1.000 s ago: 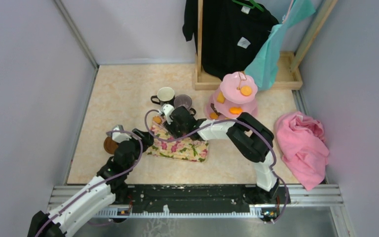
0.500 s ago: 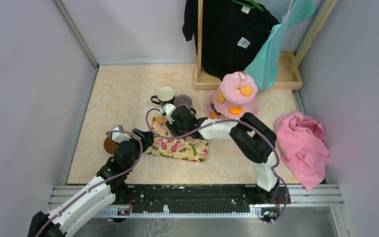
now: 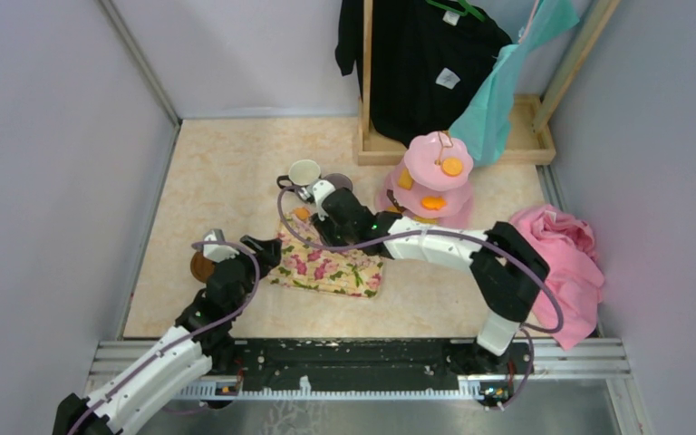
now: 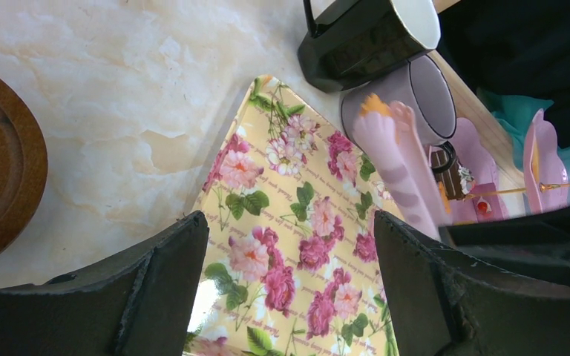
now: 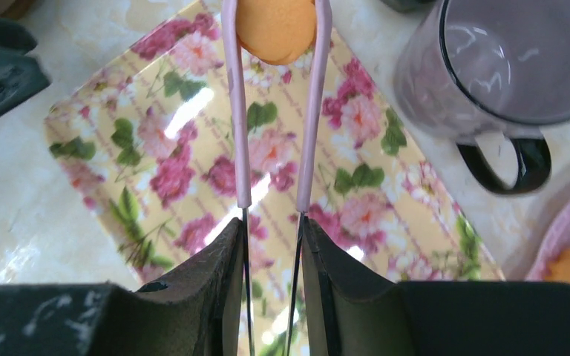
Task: Serve the afternoon tea
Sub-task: Place the desert on the desert table.
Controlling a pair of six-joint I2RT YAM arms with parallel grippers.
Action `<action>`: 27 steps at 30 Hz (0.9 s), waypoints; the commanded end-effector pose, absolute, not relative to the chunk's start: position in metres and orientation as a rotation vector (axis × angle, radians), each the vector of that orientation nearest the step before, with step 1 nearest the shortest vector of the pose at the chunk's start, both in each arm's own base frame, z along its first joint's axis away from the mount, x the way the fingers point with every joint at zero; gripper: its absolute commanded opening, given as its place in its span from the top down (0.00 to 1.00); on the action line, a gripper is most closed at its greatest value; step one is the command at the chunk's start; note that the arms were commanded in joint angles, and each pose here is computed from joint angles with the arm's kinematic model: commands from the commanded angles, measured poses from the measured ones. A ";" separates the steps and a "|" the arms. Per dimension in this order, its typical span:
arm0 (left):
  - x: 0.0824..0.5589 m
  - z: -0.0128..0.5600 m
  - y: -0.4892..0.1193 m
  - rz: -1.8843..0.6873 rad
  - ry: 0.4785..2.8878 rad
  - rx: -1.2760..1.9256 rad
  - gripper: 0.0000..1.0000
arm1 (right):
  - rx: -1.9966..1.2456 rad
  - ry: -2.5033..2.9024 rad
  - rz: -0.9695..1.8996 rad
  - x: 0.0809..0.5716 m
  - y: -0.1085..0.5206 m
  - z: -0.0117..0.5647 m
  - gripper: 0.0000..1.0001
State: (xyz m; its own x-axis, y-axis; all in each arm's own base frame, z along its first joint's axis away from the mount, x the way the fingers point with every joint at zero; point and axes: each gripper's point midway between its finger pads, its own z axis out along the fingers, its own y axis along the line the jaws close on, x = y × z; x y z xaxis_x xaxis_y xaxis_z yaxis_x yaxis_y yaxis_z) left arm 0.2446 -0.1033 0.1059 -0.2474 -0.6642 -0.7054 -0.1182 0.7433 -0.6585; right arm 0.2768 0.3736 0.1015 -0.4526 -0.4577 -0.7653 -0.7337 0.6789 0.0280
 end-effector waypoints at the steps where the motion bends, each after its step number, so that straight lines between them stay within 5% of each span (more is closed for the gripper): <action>1: 0.245 0.111 -0.102 -0.568 1.753 -0.592 0.12 | -0.824 2.069 0.455 0.254 0.359 0.154 0.89; 12: 0.247 0.119 -0.107 -0.582 1.741 -0.533 0.12 | -0.551 2.036 0.461 0.221 0.292 0.240 0.89; 27: 0.255 0.136 -0.136 -0.637 1.769 -0.362 0.12 | -0.209 2.050 0.158 0.235 0.194 0.300 0.89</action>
